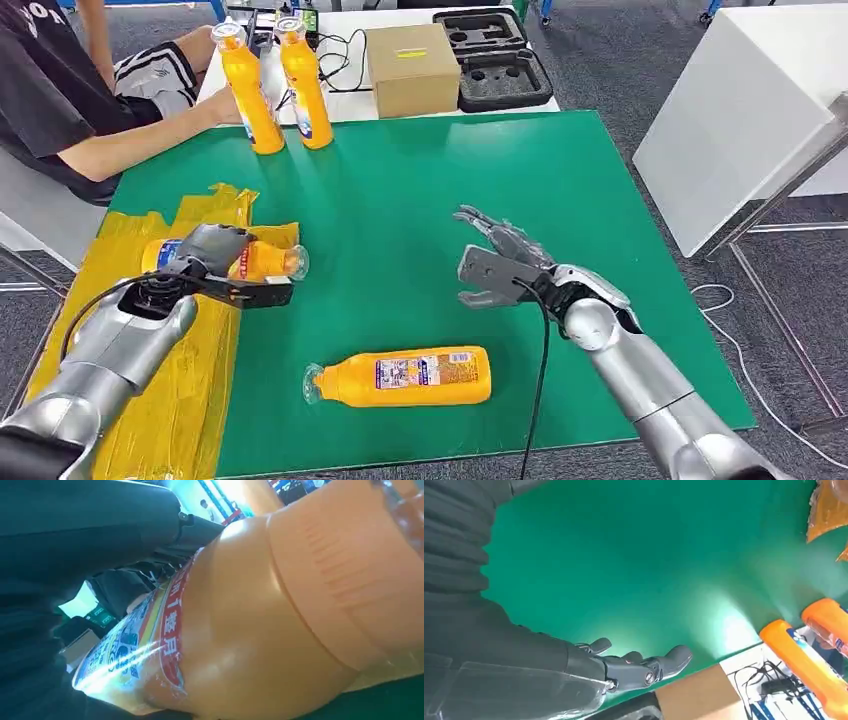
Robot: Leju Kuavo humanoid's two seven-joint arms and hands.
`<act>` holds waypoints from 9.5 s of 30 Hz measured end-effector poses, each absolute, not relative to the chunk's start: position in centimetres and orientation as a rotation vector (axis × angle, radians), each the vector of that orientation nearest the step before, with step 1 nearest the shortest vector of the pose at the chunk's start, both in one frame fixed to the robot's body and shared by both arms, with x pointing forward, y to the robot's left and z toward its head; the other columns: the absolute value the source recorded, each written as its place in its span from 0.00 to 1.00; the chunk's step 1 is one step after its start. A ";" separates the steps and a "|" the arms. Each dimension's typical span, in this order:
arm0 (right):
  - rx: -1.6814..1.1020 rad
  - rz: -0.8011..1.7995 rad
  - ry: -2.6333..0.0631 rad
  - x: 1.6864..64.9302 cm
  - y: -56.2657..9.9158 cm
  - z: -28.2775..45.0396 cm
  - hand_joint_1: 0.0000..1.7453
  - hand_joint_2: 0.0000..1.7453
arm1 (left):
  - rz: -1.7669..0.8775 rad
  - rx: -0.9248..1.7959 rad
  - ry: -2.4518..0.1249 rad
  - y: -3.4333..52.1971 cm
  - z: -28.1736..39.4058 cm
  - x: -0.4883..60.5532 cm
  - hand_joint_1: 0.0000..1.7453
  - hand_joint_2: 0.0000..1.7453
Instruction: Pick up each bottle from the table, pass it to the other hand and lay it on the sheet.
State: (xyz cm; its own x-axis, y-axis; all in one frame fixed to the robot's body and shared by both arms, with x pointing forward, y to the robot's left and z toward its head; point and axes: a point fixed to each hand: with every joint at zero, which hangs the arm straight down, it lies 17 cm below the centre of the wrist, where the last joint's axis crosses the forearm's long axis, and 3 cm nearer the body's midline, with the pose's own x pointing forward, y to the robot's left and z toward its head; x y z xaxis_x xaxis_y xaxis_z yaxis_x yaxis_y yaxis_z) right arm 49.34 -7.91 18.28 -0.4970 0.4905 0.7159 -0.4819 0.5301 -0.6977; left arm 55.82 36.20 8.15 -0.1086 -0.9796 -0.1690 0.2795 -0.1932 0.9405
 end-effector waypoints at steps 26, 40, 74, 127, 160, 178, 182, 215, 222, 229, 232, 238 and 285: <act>-0.041 1.171 -1.696 50.1 -8.9 16.8 0.00 1.00 | -1.469 0.897 -1.267 30.5 10.9 56.2 0.00 1.00; -0.074 1.191 -1.674 49.4 -11.5 15.1 0.00 1.00 | -1.253 0.398 -2.048 21.5 24.2 48.6 0.00 1.00; -0.273 1.575 -1.951 37.5 0.5 16.7 0.00 1.00 | -0.510 0.083 -2.005 22.2 20.6 49.6 0.00 1.00; -0.432 1.668 -1.498 36.3 -5.3 3.7 0.00 1.00 | -0.389 0.064 -1.867 23.6 14.5 48.0 0.00 1.00; -0.433 1.609 -1.434 38.4 -5.0 2.3 1.00 1.00 | -0.364 0.060 -1.834 22.7 13.3 48.2 0.00 1.00; -0.346 0.990 -1.690 40.7 -8.2 9.1 1.00 1.00 | -0.380 0.066 -1.858 21.8 15.7 48.4 0.00 1.00; -0.366 0.746 -1.787 41.7 -11.1 12.4 1.00 1.00 | -0.364 0.025 -1.882 21.3 18.0 48.9 0.00 1.00; -0.459 0.373 -1.932 41.7 -16.8 17.3 1.00 1.00 | -0.261 -0.766 -1.819 7.6 25.6 44.9 0.00 1.00; -0.450 0.426 -1.973 41.3 -15.1 17.8 1.00 1.00 | -0.272 -0.765 -1.808 6.6 25.5 44.8 0.00 1.00; -0.364 0.538 -2.037 40.1 -10.2 18.3 1.00 1.00 | -0.283 -0.762 -1.790 5.5 24.8 45.1 0.00 1.00; -0.201 0.587 -2.035 39.2 -7.3 17.7 1.00 1.00 | -0.280 -0.775 -1.789 5.2 24.7 45.3 0.00 1.00; 0.220 0.651 -1.979 37.5 -3.1 16.9 1.00 1.00 | -0.274 -0.813 -1.789 4.9 24.6 45.4 0.00 1.00; 0.546 0.714 -1.825 37.3 -2.3 14.4 1.00 1.00 | -0.217 -0.812 -1.774 5.9 22.7 45.6 1.00 1.00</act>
